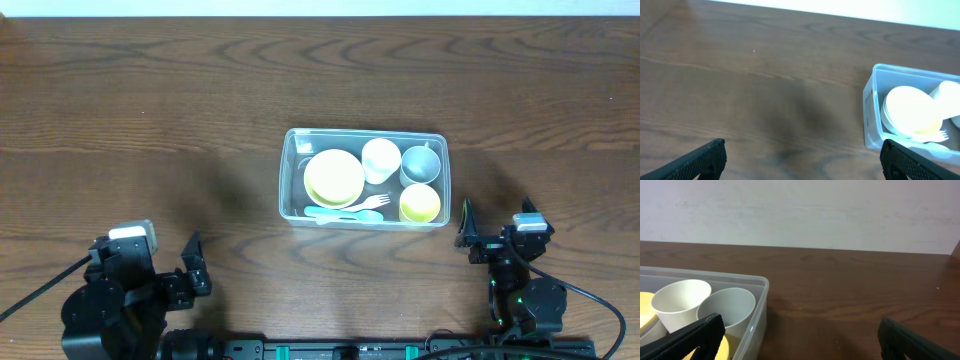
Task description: Pack container
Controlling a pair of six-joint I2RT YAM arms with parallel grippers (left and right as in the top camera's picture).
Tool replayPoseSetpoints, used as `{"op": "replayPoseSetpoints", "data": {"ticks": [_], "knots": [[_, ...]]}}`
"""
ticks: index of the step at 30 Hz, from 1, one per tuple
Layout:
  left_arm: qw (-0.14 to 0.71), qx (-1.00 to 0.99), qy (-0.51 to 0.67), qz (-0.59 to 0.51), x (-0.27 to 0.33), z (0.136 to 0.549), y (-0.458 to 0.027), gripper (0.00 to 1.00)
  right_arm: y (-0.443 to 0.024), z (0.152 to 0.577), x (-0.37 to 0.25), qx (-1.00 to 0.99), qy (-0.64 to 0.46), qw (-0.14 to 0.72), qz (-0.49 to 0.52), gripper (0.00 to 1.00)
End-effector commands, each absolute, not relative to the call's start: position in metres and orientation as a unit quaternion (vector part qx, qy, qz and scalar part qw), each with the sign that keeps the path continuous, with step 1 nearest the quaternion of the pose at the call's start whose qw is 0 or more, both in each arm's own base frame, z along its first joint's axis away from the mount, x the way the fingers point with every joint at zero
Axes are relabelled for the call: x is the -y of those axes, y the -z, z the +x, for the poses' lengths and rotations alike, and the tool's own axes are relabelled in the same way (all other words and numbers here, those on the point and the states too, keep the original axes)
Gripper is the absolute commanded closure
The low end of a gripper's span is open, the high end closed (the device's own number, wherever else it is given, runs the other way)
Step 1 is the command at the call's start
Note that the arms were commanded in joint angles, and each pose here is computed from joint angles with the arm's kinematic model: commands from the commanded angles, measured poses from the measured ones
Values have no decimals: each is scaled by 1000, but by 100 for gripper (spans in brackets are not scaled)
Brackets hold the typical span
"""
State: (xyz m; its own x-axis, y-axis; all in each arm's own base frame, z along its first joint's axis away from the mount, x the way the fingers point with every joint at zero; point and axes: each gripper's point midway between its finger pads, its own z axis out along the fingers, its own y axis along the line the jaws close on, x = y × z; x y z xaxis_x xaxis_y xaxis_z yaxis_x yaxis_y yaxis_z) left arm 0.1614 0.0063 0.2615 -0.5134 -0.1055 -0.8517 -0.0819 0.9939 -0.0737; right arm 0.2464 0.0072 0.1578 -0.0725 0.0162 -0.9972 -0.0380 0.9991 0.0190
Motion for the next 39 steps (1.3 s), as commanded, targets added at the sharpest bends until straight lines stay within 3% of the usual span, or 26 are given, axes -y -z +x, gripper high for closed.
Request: {"op": "replayPoseSetpoints", "data": {"ticks": [1, 8, 24, 39], "knots": [[485, -872, -3, -56, -11, 155, -253, 2, -157, 246, -9, -733, -18, 680, -13, 1], [521, -852, -47, -24, -18, 151, -218, 2, -157, 246, -9, -733, -18, 680, -13, 1], [708, -701, -85, -11, -32, 231, -218, 2, -157, 246, -9, -733, -18, 680, -13, 1], [681, -728, -66, -29, -34, 244, -159, 2, -157, 246, -9, -733, -18, 680, -13, 1]]}}
